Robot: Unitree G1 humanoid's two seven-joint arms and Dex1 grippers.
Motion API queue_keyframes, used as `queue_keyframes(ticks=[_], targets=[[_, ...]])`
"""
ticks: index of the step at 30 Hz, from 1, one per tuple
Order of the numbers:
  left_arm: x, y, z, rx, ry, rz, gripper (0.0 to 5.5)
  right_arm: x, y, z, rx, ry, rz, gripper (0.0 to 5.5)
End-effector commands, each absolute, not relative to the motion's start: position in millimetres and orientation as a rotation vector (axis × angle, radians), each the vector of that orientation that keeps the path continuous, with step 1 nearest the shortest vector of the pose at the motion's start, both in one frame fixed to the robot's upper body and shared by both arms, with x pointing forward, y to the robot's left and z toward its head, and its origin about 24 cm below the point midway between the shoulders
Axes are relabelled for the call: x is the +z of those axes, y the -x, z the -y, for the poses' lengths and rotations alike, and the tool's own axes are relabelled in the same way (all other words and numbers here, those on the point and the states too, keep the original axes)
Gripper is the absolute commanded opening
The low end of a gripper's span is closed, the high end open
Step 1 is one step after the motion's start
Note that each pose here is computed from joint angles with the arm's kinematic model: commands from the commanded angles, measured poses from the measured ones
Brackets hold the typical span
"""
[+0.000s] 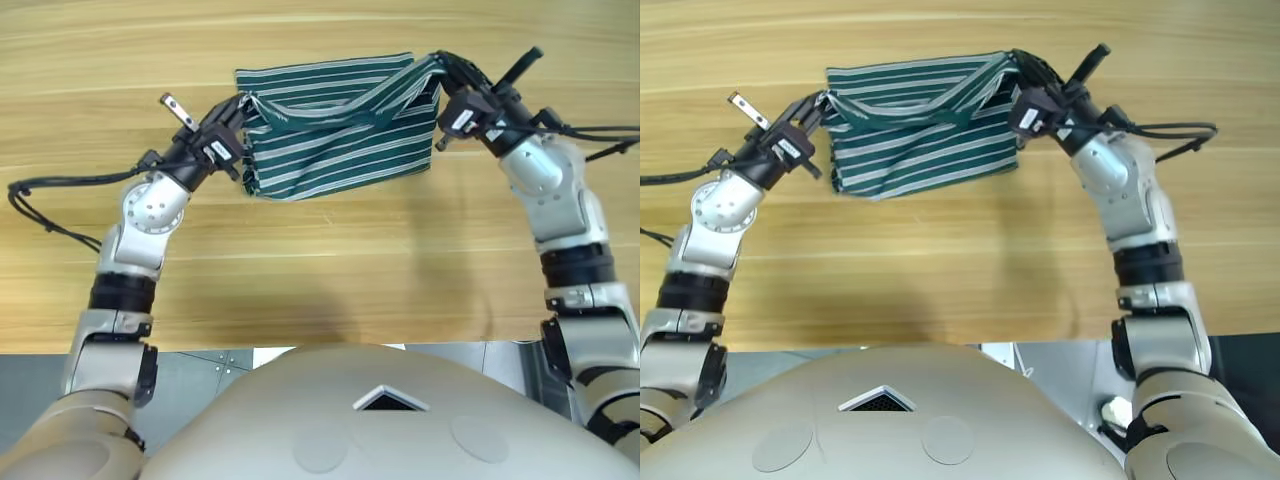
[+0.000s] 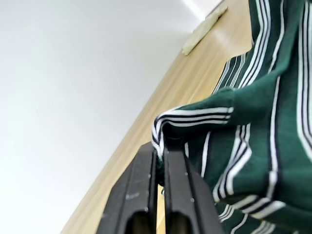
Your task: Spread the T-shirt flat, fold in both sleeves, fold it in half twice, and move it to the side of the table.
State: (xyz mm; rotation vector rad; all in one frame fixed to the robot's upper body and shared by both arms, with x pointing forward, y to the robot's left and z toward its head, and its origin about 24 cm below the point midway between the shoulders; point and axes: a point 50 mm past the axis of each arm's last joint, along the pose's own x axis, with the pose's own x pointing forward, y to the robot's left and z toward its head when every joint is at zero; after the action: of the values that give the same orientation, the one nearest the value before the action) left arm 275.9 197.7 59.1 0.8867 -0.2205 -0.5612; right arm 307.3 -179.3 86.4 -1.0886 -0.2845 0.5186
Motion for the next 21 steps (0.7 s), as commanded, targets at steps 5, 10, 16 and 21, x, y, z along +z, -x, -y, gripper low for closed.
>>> queue_keyframes(ticks=[5, 10, 16, 21], targets=[[68, -319, -194, -0.484, -0.882, 0.256, 0.0, 76, -346, 170, 0.465, 1.121, 0.233, 0.01], [59, -337, -197, -0.444, -0.896, 0.181, 0.0, 65, -358, 163, 0.455, 1.125, 0.179, 0.01], [41, -342, -194, -0.44, -0.896, 0.084, 0.0, 61, -366, 153, 0.437, 1.125, 0.162, 0.36], [32, -344, -194, -0.411, -0.869, 0.009, 0.79, 60, -372, 145, 0.396, 1.135, 0.143, 1.23]])
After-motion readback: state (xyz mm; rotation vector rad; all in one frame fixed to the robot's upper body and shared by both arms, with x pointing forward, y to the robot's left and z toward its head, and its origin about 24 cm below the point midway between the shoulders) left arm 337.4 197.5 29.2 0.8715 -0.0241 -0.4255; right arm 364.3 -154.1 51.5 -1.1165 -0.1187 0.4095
